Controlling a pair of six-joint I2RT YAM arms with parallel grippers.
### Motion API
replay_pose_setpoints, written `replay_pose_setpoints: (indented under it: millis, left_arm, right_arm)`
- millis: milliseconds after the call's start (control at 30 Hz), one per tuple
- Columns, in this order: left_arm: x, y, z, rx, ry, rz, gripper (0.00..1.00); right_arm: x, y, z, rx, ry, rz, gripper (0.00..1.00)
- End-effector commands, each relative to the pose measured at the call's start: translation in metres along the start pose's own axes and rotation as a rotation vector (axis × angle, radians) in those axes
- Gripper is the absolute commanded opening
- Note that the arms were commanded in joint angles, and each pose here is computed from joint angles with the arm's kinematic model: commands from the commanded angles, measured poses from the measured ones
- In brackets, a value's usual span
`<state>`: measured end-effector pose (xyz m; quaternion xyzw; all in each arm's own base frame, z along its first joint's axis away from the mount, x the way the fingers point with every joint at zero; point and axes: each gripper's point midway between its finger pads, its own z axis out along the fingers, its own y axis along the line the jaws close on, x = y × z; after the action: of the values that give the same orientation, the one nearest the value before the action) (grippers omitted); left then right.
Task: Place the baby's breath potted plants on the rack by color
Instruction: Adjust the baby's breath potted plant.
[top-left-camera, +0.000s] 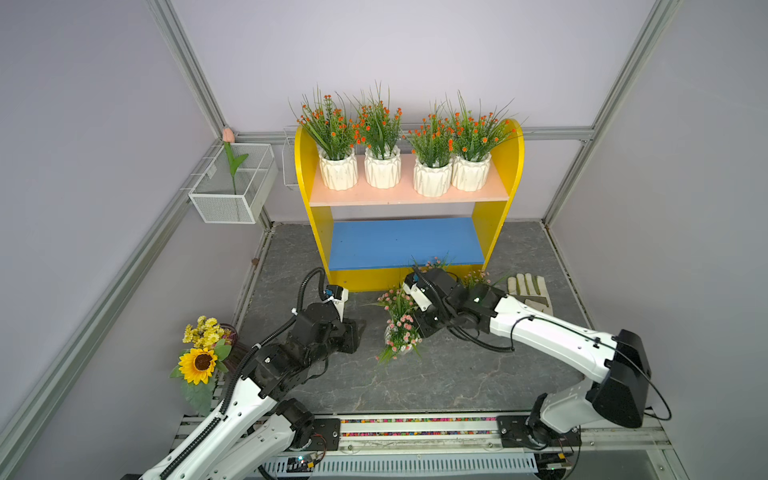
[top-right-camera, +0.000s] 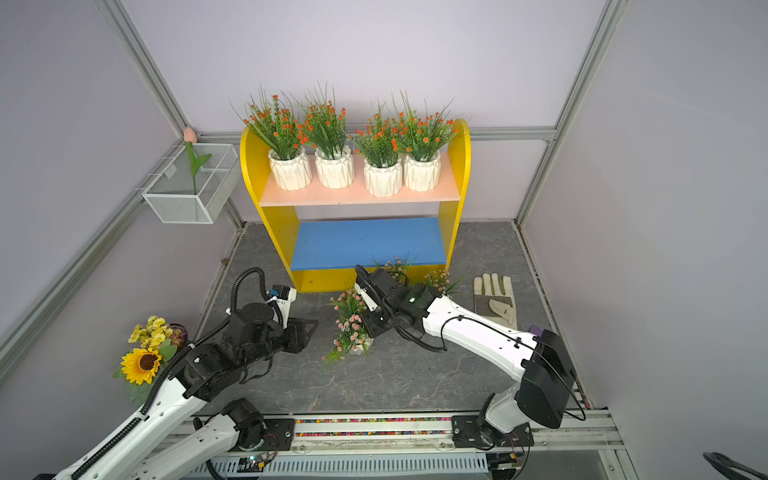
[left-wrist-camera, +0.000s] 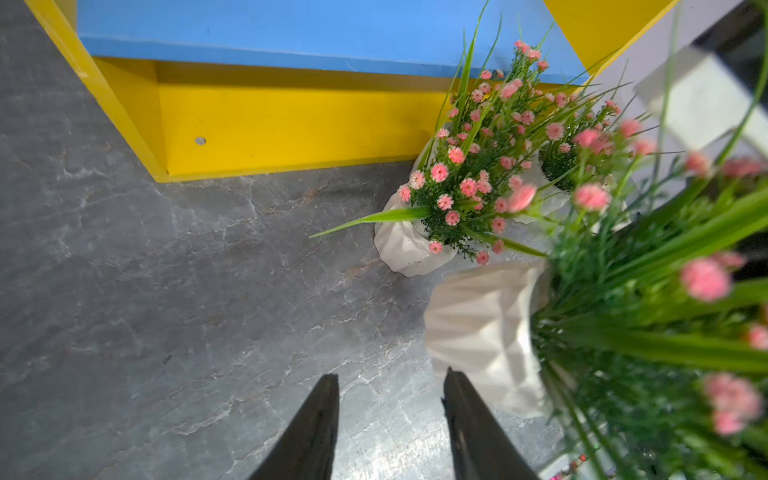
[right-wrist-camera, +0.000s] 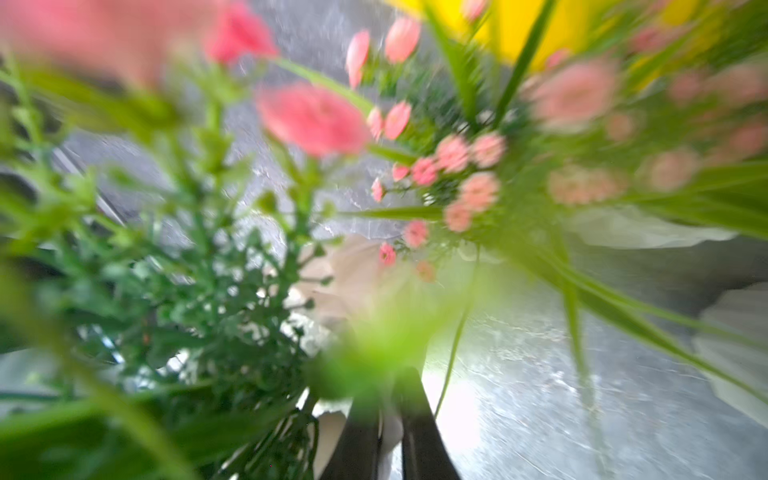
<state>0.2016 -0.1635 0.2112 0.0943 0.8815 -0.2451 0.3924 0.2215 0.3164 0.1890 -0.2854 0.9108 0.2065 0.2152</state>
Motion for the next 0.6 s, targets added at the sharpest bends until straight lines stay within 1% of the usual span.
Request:
replay_pose_setpoints:
  millis: [0, 167, 267, 300, 333, 467, 567]
  left_arm:
    - [-0.004, 0.001, -0.001, 0.011, -0.053, -0.006, 0.53]
    - [-0.006, -0.010, 0.004, 0.093, -0.105, -0.013, 0.61]
    - [-0.008, -0.014, 0.008, 0.111, -0.115, -0.006, 0.67]
    - [-0.010, -0.016, 0.010, 0.117, -0.114, 0.000, 0.89]
    - [-0.011, -0.017, 0.011, 0.118, -0.109, 0.007, 1.00]
    - [-0.015, -0.033, 0.018, 0.181, -0.093, 0.056, 1.00]
    - [-0.018, -0.049, 0.017, 0.234, -0.111, 0.122, 1.00]
  right_arm:
    - [-0.008, 0.006, -0.036, -0.069, -0.027, -0.019, 0.07]
    - [-0.015, -0.003, -0.070, -0.088, -0.067, -0.001, 0.07]
    - [-0.017, -0.008, -0.083, -0.103, -0.079, 0.014, 0.07]
    - [-0.017, -0.009, -0.086, -0.103, -0.080, 0.014, 0.07]
    - [-0.017, -0.010, -0.088, -0.100, -0.079, 0.012, 0.07]
    - [-0.019, -0.013, -0.097, -0.101, -0.088, 0.012, 0.07]
    - [-0.021, -0.016, -0.103, -0.097, -0.091, 0.011, 0.07]
